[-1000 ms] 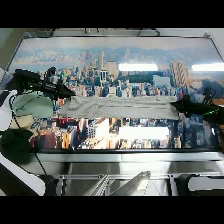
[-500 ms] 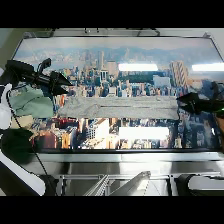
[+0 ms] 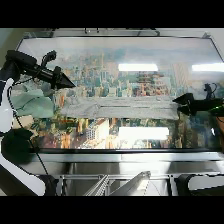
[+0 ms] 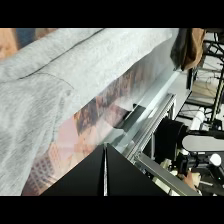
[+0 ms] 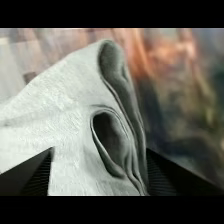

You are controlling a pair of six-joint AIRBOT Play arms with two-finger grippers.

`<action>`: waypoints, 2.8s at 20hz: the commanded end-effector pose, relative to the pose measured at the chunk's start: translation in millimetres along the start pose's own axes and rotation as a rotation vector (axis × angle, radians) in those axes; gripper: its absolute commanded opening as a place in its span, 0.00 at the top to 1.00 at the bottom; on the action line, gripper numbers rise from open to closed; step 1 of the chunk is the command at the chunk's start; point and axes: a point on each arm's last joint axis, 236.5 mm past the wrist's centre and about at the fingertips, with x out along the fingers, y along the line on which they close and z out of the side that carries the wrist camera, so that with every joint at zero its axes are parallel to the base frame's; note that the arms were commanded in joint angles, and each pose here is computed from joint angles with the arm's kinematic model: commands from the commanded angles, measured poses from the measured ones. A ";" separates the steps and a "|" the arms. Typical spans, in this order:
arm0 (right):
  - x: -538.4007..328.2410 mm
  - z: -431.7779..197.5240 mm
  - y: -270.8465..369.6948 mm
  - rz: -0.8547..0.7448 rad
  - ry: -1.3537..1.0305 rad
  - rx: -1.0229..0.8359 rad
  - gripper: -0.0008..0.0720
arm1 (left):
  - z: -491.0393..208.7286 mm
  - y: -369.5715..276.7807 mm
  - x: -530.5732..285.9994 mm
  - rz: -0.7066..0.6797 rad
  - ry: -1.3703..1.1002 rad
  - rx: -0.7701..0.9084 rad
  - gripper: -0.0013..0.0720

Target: Fold the shirts.

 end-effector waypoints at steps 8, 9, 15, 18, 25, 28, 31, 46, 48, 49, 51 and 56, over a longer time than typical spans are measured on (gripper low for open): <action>16.2 -5.1 56.0 0.104 0.065 -0.082 0.96 | 9.0 -10.4 115.0 0.244 0.086 0.104 0.96; 3.3 -2.3 66.2 0.123 0.060 -0.103 0.96 | 8.6 -3.4 136.3 0.293 0.100 0.098 0.96; -66.9 -4.4 114.0 0.227 0.067 -0.213 0.96 | -35.0 7.5 271.8 0.328 0.273 0.098 0.96; -90.4 -8.0 132.4 0.259 0.061 -0.261 0.96 | -43.9 6.0 304.4 0.340 0.278 0.112 0.96; -109.8 -43.0 217.5 0.452 0.108 -0.343 0.96 | -46.1 -120.4 265.0 0.020 0.337 0.283 0.96; -61.5 -75.3 267.1 0.447 0.156 -0.430 0.96 | -33.8 -169.0 173.0 0.013 0.248 0.415 0.96; 15.0 -113.5 316.3 0.415 0.146 -0.509 0.96 | -34.2 -179.6 76.1 0.042 0.076 0.418 0.96; 213.3 -229.6 342.2 0.388 0.404 -0.610 0.34 | -109.5 -85.4 -58.3 0.113 -0.316 0.131 0.96; 174.8 -195.4 328.2 0.384 0.444 -0.596 0.34 | -115.1 -85.0 -64.4 0.122 -0.342 0.126 0.96; 154.4 -173.7 318.3 0.363 0.446 -0.574 0.34 | -117.3 -86.3 -66.5 0.127 -0.353 0.130 0.96; 110.1 -126.1 290.9 0.296 0.403 -0.528 0.35 | -120.7 -94.1 -69.8 0.143 -0.370 0.171 0.96; 42.2 -71.3 167.0 -0.034 0.203 -0.383 0.36 | -130.6 -115.0 -76.2 0.174 -0.409 0.237 0.96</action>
